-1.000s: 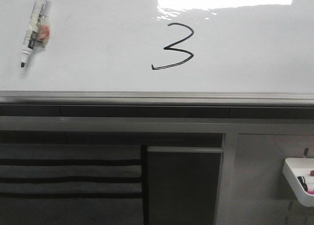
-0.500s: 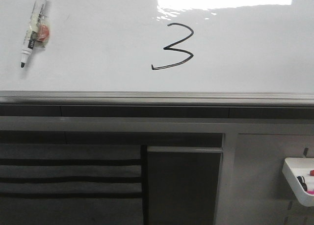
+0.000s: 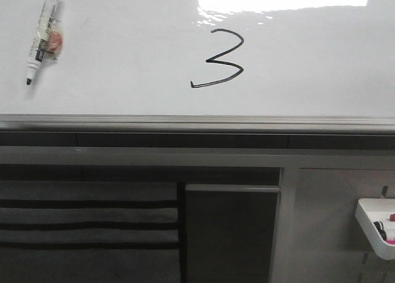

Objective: Write number 3 on whiteboard

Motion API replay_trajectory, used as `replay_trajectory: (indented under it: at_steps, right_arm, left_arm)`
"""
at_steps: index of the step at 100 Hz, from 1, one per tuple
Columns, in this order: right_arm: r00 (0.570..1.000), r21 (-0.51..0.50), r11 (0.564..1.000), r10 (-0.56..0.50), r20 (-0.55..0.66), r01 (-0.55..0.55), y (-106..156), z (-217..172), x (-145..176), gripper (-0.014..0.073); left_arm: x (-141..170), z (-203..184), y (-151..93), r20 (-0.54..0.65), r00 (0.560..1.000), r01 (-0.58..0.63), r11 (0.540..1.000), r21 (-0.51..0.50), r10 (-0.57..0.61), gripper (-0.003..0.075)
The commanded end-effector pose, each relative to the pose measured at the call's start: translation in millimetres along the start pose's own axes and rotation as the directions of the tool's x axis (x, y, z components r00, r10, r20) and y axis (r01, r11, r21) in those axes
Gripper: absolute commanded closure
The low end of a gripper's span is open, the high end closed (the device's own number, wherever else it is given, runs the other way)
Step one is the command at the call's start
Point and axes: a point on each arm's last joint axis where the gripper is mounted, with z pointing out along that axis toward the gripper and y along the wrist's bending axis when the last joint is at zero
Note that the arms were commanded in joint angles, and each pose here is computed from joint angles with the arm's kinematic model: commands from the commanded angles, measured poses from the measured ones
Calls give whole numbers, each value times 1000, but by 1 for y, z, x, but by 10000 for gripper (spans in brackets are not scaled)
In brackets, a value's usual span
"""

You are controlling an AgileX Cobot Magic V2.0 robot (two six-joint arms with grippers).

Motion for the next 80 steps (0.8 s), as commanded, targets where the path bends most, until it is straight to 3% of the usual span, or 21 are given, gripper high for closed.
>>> replay_trajectory:
  at_steps: [1, 33, 41, 62, 80]
  right_arm:
    - [996, 3, 1000, -15, 82, 14, 0, -1, -12, 669]
    - [996, 2, 1000, -15, 92, 15, 0, -2, -10, 669]
    - [988, 55, 997, -61, 141, 53, -4, -4, -2, 669]
    - [924, 101, 995, -38, 380, -1, -9, 12, 55, 669]
    - [892, 145, 987, -2, 451, -71, -17, 33, 102, 669]
  left_arm:
    - [-8, -3, 0, 107, 994, 14, 1000, 1, -14, 738]
    - [-8, -3, 0, 107, 994, 14, 1000, 1, -14, 738]
    - [-8, -3, 0, 107, 994, 14, 1000, 1, -14, 738]
    - [-8, -3, 0, 107, 994, 14, 1000, 1, -14, 738]
    - [-8, -3, 0, 107, 994, 14, 1000, 1, -14, 738]
